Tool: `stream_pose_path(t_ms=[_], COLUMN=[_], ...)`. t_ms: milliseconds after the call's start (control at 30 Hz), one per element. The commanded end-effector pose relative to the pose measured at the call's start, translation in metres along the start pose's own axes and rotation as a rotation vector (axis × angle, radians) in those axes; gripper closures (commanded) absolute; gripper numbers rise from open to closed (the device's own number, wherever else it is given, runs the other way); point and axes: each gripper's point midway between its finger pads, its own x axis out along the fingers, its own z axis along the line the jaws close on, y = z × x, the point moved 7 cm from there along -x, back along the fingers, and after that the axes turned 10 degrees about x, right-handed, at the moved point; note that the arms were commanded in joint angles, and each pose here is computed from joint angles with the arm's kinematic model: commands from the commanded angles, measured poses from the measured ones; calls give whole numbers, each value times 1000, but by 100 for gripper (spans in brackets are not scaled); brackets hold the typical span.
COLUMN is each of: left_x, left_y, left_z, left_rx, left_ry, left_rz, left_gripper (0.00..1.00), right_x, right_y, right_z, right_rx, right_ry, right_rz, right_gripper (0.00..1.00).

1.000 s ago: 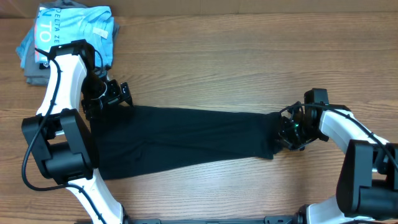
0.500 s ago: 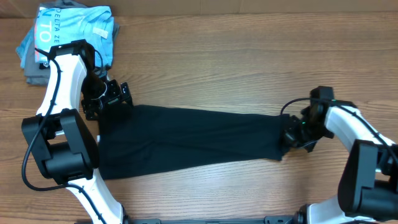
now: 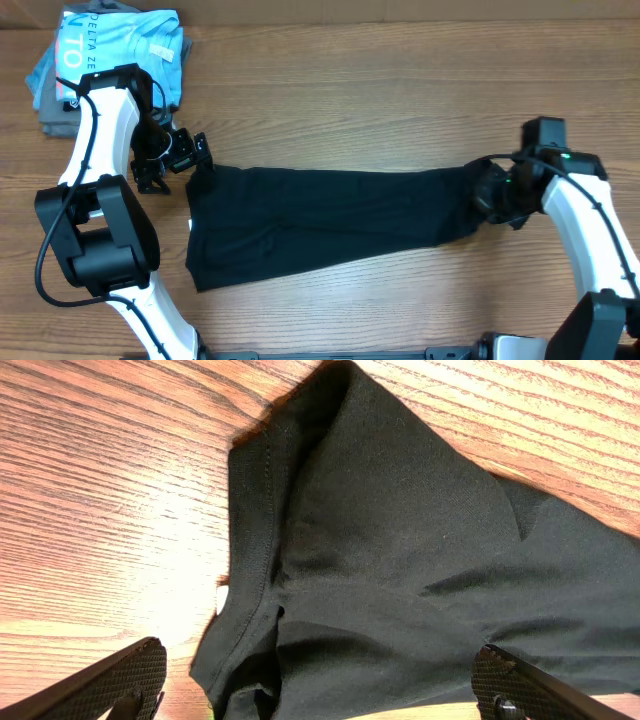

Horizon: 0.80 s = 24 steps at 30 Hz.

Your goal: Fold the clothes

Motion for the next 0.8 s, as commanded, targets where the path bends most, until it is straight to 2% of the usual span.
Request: stream_pose_path(t_ms=[0,133,400,767], left_x=[-3,-3,-3,-3], left_y=[-1,-1,-1,-1], left_z=[-5,-5,-5,-5], left_rx=[25,25,25,27], left_ry=[12,12,12,12], left_rz=[-10,-10,-10,-9], left_gripper=[0,0,0,0], right_x=[-6,0,4,11], right_y=[15,38,93,143], right_z=[22,44,89,111], right_rx=[-36,-89,-268,-397], right_ry=[-29,-51,-210,-243], right_rz=[-21,-5,124,175], right_gripper=[96,96,96,96])
